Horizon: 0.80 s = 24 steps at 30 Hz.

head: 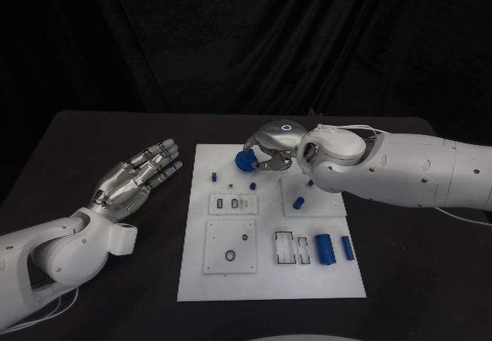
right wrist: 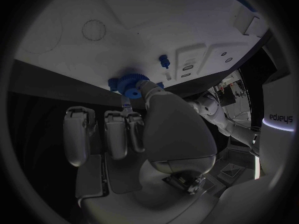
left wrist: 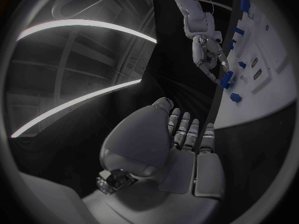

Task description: Assemble the parts on the task board

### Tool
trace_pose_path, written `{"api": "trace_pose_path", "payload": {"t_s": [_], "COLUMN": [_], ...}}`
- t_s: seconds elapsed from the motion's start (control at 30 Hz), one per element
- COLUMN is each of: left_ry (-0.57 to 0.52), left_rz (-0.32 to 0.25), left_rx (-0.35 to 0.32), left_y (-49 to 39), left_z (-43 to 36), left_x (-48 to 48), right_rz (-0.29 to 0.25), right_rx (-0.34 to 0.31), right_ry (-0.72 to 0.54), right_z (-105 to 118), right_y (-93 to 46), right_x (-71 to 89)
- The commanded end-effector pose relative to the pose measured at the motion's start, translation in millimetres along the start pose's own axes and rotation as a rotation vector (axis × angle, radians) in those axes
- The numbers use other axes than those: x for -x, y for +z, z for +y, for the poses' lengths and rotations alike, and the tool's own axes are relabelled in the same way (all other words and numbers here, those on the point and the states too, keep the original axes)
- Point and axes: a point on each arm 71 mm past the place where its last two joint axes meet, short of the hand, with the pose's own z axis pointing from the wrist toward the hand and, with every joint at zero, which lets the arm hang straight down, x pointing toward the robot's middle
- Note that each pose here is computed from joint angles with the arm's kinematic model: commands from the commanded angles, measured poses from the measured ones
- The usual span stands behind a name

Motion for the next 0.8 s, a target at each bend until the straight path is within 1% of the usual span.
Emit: {"api": "trace_pose_path", "payload": {"t_s": [0.03, 0.8], "left_ry": [-0.012, -0.01], "left_rz": [0.013, 0.01], "left_rx": [-0.016, -0.016], "left_y": [0.9, 1.2], "left_z": [-1.1, -1.1], "left_x": [-1.4, 0.6], "right_rz": [0.027, 0.026], "right_rx": [-0.008, -0.002], "right_ry": [-0.006, 0.0], "right_z": [1.2, 0.0], "right_y": [-1.5, -5.9], "right_x": [-5.3, -7.2]}}
